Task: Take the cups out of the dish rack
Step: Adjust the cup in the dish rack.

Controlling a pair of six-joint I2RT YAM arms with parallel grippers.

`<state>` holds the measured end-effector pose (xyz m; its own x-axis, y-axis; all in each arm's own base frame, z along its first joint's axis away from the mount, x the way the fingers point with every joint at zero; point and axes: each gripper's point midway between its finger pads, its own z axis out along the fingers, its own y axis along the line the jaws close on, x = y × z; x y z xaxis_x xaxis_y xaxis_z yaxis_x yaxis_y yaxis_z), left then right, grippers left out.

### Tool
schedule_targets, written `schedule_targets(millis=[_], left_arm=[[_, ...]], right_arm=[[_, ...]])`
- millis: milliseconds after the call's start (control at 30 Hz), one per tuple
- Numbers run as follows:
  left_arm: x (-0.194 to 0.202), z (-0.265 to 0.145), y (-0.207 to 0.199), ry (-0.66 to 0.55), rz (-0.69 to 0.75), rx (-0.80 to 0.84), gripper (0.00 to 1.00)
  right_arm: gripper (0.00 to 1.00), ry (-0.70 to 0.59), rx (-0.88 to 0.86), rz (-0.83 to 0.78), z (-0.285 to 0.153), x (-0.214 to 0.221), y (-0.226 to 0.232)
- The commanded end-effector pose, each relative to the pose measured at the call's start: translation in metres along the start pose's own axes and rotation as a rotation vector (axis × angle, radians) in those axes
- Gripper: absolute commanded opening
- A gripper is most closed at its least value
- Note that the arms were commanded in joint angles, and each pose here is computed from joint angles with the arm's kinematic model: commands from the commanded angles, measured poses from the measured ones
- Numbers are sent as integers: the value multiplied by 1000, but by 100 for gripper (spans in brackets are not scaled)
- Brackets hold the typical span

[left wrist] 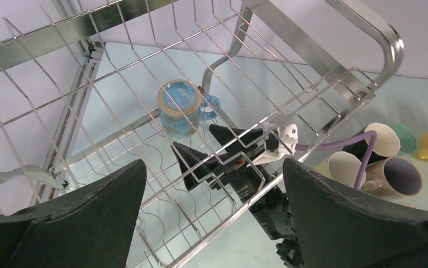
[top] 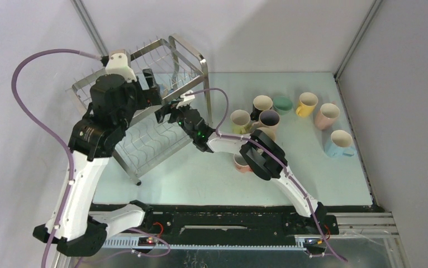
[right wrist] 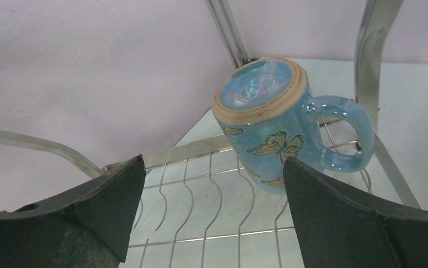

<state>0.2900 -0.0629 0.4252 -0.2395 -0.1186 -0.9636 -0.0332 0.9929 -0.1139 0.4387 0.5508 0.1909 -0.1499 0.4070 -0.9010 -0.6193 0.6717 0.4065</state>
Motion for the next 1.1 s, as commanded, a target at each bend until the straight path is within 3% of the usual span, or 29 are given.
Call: schedule_targets(millis=[0,400,1067], left_arm=[[-21,18,-9,-45,-88,45,100],[1,45,-24,23,-103,98,100],[10,35,-41,51,-108,213,100]], right_arm=[[100,18,-20,19,12,5,-6],[100,1,15,29,19,5,-28],[100,3,-24,-37,36,-7,-42]])
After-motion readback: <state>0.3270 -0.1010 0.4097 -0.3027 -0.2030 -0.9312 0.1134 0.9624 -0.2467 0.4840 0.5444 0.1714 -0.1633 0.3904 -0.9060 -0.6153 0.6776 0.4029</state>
